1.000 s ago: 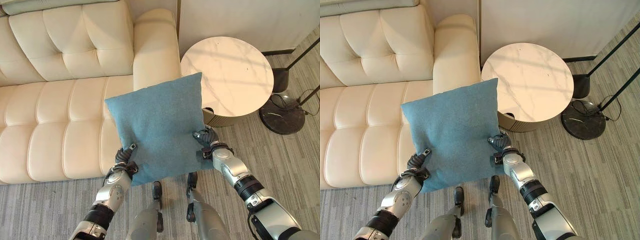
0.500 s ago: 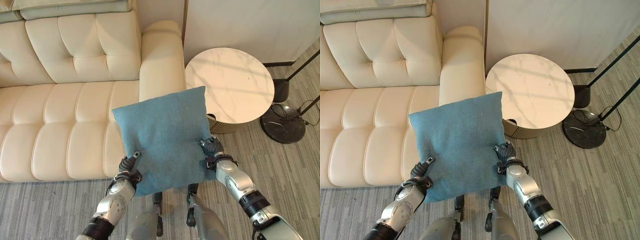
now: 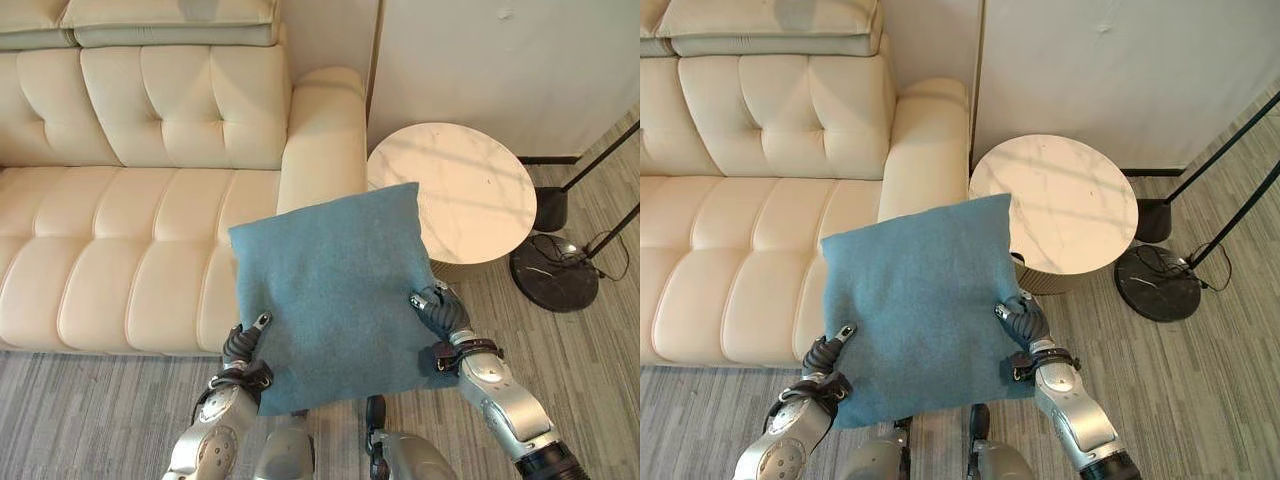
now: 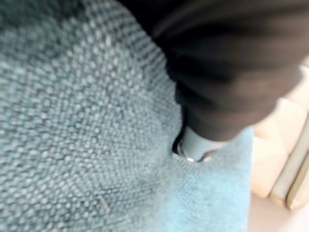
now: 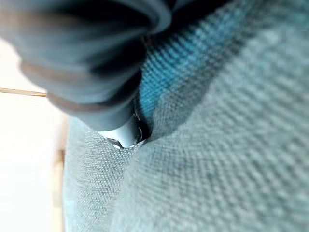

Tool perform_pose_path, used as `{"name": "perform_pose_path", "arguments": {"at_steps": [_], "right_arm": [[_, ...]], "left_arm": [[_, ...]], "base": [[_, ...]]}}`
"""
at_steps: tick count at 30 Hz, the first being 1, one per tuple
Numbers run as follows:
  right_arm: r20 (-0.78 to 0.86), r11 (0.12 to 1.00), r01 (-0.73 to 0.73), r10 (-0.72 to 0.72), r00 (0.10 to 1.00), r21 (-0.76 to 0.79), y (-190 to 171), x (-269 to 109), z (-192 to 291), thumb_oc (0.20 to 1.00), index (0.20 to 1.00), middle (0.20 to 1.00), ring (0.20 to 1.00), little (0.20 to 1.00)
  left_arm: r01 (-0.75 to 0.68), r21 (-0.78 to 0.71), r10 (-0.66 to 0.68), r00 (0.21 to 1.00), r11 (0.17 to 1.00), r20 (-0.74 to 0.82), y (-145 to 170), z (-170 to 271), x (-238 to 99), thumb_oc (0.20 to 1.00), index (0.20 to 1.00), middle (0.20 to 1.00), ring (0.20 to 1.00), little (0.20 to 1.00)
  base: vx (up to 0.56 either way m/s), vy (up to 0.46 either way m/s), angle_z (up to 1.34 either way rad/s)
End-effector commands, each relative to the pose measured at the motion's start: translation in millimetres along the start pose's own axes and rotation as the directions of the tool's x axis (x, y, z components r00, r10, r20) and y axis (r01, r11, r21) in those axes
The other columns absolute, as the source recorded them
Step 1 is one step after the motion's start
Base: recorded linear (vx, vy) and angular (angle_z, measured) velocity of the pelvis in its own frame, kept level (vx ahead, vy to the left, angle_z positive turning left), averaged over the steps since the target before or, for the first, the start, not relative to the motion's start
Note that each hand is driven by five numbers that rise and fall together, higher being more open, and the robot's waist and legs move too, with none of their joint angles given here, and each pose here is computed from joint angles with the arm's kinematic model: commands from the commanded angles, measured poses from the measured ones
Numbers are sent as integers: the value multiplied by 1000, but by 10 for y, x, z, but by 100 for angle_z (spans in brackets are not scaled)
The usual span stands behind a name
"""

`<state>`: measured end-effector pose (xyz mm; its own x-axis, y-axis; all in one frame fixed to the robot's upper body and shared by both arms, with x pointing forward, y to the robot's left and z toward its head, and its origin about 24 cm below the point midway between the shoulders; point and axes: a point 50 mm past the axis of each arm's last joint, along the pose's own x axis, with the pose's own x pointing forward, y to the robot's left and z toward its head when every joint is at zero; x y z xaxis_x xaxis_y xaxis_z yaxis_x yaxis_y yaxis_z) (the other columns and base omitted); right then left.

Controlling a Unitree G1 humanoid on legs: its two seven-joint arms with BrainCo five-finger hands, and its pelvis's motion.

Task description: Pick up all the scattered cushions and arrange them neatly on the sofa.

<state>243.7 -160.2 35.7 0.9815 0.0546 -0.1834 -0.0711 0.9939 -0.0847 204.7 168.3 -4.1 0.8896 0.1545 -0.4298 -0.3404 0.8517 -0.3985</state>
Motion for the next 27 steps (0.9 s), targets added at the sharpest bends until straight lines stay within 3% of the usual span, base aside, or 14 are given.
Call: {"name": "perform_pose_path", "arguments": {"at_steps": [1, 14, 22, 27], "right_arm": [[266, 981, -178, 151, 952, 79, 289, -106, 454, 200, 200, 200, 200, 200], [348, 988, -150, 133, 928, 24, 155, -153, 630, 200, 200, 200, 200, 200], [337, 995, -103, 96, 937, 5, 96, -105, 641, 200, 200, 200, 200, 200], [339, 990, -142, 135, 931, -3, 193, -87, 658, 200, 200, 200, 200, 200]], "left_arm": [[236, 22, -236, 956, 972, 174, -375, 337, -142, 200, 200, 200, 200, 200], [308, 2, -300, 927, 952, 226, -400, 442, -266, 200, 200, 200, 200, 200], [316, -21, -303, 926, 949, 226, -435, 463, -224, 200, 200, 200, 200, 200], [276, -1, -267, 933, 961, 242, -327, 499, -227, 200, 200, 200, 200, 200]], "base": [[-236, -131, 80], [-133, -32, 82], [-14, 234, 113], [80, 366, 36]]}}
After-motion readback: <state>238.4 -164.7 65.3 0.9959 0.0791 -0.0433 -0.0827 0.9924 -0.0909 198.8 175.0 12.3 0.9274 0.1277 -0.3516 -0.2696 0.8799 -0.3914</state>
